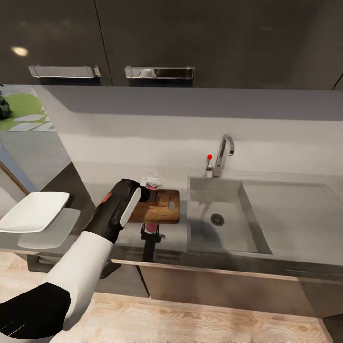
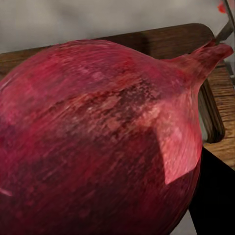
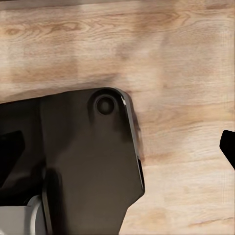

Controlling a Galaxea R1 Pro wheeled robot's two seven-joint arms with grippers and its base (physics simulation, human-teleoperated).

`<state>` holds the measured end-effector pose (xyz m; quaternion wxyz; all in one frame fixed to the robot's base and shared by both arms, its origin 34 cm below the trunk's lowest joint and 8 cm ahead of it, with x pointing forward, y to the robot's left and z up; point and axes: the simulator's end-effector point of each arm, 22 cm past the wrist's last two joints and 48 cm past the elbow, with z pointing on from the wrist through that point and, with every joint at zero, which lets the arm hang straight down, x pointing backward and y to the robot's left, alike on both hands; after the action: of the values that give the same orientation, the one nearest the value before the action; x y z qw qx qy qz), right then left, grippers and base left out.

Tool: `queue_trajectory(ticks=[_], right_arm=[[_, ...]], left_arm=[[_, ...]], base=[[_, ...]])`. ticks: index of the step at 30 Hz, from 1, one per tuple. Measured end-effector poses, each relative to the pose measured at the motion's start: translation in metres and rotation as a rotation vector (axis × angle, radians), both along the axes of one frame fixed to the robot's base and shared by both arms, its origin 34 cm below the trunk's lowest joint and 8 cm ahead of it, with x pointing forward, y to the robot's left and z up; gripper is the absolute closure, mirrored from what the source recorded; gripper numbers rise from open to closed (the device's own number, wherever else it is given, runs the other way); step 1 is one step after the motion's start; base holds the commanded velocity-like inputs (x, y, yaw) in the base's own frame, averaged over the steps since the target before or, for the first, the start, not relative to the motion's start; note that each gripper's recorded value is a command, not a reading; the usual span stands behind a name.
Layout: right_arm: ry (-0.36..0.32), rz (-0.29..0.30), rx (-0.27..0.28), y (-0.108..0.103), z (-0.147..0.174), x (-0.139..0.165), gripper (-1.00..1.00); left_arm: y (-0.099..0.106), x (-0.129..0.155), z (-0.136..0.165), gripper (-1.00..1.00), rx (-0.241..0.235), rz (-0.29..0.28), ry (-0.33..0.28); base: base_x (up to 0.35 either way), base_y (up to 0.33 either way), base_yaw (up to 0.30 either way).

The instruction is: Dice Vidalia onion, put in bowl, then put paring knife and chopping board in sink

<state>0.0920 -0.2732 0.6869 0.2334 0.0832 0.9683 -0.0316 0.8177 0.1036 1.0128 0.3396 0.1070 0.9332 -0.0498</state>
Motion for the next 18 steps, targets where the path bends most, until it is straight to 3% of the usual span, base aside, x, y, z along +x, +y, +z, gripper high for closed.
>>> queue_trajectory(ticks=[18], right_arm=[[0.030, 0.000, 0.000, 0.000, 0.001, -0.010, -1.00]], left_arm=[[0.000, 0.000, -0.020, 1.00, 0.000, 0.000, 0.028]], base=[[0.000, 0.048, 0.000]])
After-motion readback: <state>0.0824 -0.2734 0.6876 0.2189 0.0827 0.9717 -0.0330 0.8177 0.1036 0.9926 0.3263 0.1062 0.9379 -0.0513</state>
